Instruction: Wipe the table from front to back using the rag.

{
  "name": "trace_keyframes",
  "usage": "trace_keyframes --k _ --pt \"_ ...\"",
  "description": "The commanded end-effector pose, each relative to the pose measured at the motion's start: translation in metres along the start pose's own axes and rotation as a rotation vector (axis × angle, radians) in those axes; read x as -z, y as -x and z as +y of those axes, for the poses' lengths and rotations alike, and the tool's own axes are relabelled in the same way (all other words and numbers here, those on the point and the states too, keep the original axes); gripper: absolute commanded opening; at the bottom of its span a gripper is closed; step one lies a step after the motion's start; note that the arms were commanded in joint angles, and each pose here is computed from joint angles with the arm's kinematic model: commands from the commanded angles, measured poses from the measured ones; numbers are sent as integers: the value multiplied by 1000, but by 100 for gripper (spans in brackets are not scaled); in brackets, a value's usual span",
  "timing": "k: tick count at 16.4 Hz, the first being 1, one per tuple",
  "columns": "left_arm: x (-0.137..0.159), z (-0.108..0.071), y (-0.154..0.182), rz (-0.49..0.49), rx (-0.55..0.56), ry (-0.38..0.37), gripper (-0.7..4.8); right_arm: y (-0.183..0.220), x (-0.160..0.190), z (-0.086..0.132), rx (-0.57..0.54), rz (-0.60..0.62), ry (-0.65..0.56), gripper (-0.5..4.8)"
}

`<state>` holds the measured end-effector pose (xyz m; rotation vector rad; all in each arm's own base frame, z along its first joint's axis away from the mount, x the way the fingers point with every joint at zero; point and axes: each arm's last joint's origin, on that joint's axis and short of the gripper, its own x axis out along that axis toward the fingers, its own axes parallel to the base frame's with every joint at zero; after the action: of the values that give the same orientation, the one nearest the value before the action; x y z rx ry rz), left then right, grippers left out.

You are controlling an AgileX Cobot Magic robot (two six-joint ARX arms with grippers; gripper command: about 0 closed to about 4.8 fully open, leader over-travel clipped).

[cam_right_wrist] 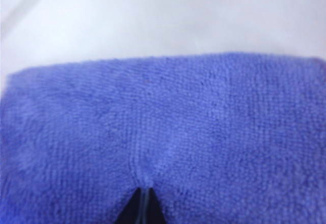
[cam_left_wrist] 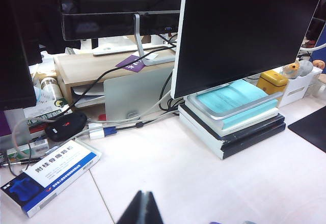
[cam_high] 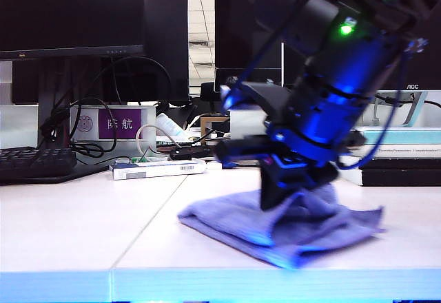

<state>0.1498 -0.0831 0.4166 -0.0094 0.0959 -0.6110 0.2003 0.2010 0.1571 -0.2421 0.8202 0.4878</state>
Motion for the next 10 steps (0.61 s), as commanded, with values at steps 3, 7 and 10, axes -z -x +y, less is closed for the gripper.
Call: trace_keyframes --k 3,7,10 --pt "-3 -1 1 -20 5 -7 -4 14 3 8 -22 7 19 -5" --pt "-3 0 1 -19 5 -6 -4 14 3 8 -23 3 20 -5" --pt "-3 0 1 -20 5 -6 -4 12 4 8 -22 10 32 -5"
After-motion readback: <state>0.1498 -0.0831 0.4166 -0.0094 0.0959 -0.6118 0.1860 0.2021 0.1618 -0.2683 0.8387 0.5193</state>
